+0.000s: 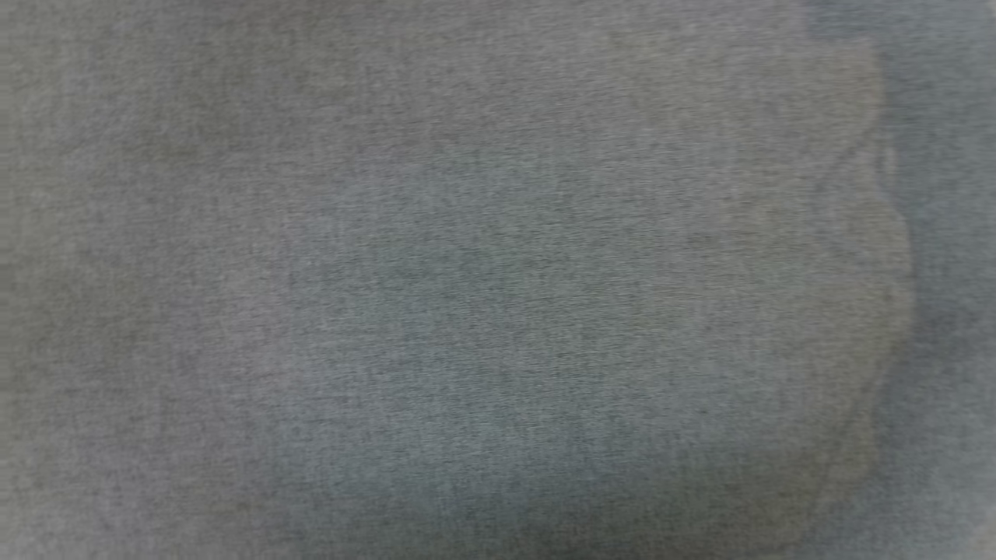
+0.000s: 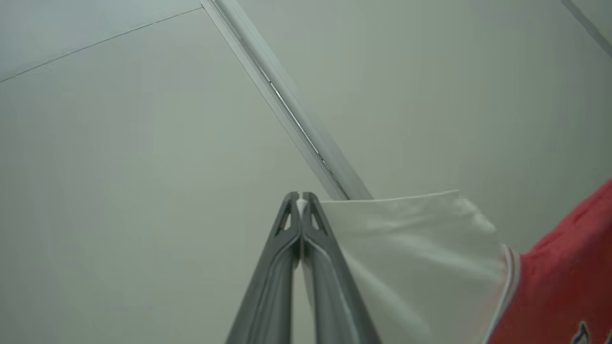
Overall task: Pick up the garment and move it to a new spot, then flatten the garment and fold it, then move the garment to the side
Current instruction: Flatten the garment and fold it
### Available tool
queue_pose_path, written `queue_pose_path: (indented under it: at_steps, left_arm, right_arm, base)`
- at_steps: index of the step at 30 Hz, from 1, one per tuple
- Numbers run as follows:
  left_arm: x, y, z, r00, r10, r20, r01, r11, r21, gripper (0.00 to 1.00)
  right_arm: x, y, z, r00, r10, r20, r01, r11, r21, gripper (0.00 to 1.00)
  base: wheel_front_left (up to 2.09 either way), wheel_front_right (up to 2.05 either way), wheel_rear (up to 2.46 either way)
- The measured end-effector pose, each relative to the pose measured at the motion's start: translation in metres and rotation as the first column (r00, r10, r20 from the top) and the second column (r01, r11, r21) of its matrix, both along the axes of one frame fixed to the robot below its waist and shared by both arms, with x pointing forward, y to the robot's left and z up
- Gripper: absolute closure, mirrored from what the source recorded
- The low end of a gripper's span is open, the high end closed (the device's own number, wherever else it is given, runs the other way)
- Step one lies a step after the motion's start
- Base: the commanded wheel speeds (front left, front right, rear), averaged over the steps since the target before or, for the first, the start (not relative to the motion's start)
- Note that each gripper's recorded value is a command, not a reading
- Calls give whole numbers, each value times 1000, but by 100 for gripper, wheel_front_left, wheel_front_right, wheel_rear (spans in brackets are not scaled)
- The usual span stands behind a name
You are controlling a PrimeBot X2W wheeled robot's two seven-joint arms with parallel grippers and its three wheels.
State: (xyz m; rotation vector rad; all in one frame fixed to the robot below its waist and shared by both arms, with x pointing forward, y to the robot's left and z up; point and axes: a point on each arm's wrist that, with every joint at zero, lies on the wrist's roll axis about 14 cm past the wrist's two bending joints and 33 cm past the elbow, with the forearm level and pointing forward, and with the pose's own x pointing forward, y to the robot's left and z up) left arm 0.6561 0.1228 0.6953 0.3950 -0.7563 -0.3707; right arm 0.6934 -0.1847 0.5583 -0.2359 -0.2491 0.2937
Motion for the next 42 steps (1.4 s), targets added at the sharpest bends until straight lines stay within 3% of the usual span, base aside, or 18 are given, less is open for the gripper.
queue_pose_path:
  at_steps: [4, 8, 14, 20, 23, 26, 29, 35, 42]
  left_arm:
    - [-15, 9, -79, 979, -27, -204, 20, 999, -35, 100]
    - [-51, 20, -133, 928, -51, -368, 14, 995, -101, 100]
    - [-140, 13, -213, 760, -128, -637, 34, 987, -158, 100]
    - [-200, -2, -207, 703, -217, -677, 68, 969, -239, 100]
    - [-221, 4, -203, 693, -216, -688, 53, 967, -250, 100]
    - [-241, 5, -204, 666, -234, -708, 37, 959, -282, 100]
    - [-261, 6, -203, 627, -284, -725, 5, 933, -361, 100]
    - [-302, 8, -204, 533, -349, -771, 7, 912, -409, 100]
    - [-321, -1, -184, 508, -417, -754, 67, 891, -448, 100]
  right_arm:
    - [-16, 2, -75, 987, -2, -158, 6, 1000, 25, 100]
    - [-49, -7, -109, 967, -14, -253, 30, 998, 59, 100]
    - [-125, -25, -139, 921, -10, -389, 66, 989, 132, 100]
    - [-187, -31, -142, 893, 14, -450, 29, 996, 88, 100]
    - [-205, -30, -128, 903, 20, -429, 27, 994, 104, 100]
    - [-235, -37, -134, 888, 1, -459, 49, 994, 97, 100]
    - [-263, -43, -137, 874, -23, -485, 94, 988, 123, 100]
    - [-303, -61, -124, 873, -73, -482, 162, 976, 145, 100]
    - [-332, -71, -119, 858, -92, -506, 172, 979, 114, 100]
  base:
    - [0, 0, 0]
    - [0, 0, 0]
    - [0, 0, 0]
    - [0, 0, 0]
    - [0, 0, 0]
    - [0, 0, 0]
    - [0, 0, 0]
    - [0, 0, 0]
    - [0, 0, 0]
